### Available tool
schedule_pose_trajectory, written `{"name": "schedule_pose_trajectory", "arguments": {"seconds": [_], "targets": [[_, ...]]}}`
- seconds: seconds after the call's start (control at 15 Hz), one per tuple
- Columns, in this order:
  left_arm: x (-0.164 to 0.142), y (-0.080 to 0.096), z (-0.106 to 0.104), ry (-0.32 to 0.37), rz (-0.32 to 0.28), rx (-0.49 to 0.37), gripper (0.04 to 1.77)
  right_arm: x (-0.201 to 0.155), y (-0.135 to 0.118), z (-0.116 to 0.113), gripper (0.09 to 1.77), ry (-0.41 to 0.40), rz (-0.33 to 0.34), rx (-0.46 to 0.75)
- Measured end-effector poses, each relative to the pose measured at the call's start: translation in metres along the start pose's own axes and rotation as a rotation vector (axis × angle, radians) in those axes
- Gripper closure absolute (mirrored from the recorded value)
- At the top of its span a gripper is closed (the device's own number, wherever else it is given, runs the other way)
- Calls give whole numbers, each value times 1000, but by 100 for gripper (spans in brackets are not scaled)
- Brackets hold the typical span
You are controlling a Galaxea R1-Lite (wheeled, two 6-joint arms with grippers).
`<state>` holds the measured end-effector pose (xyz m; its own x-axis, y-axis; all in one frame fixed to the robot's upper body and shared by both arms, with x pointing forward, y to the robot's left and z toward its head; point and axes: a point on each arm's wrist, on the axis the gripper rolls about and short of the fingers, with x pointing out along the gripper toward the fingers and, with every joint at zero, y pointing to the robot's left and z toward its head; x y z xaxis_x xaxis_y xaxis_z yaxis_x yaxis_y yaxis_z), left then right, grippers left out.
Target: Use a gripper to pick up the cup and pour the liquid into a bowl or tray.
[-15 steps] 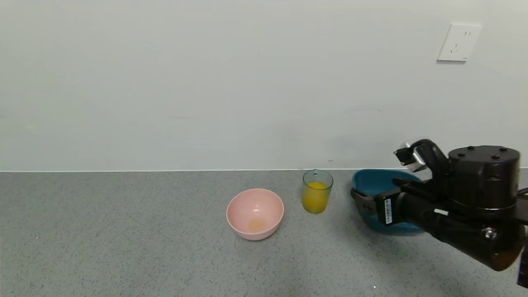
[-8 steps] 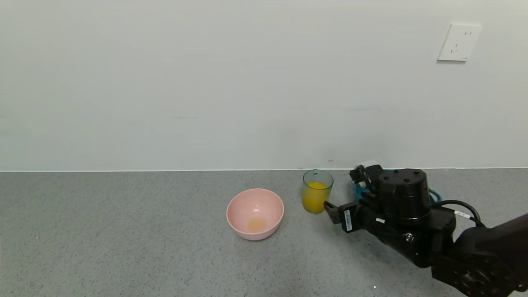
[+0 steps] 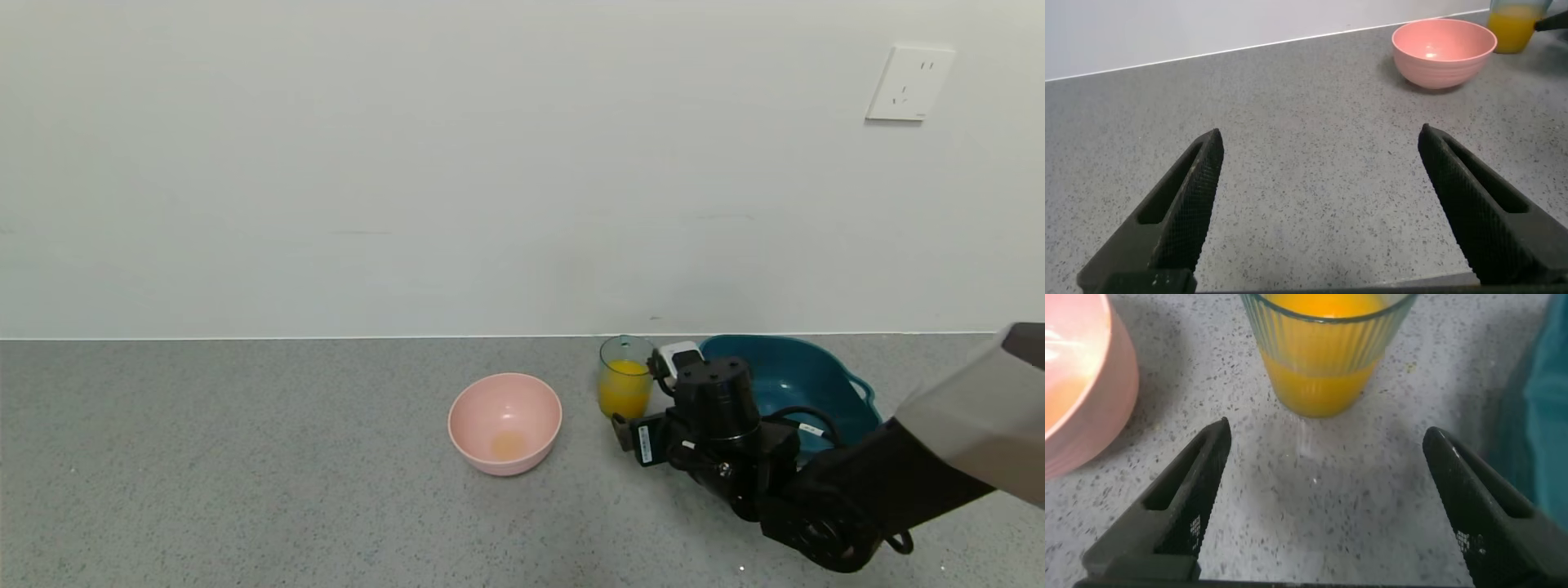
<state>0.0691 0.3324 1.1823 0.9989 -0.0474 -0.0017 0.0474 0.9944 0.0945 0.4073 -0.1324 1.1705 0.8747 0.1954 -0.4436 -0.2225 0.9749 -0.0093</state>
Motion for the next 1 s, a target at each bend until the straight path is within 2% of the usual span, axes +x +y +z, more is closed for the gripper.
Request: {"name": "schedule_pose_trajectory", "arguments": {"seconds": [0.27, 0.53, 1.0], "targets": [[0, 0, 0, 0, 0, 0, 9, 25, 4, -1, 15, -14, -36, 8], [0, 0, 0, 0, 0, 0, 9, 42, 10, -4, 15, -20, -39, 8], [0, 0, 0, 0, 0, 0, 9, 71, 15, -6, 15, -85, -98, 35]]}}
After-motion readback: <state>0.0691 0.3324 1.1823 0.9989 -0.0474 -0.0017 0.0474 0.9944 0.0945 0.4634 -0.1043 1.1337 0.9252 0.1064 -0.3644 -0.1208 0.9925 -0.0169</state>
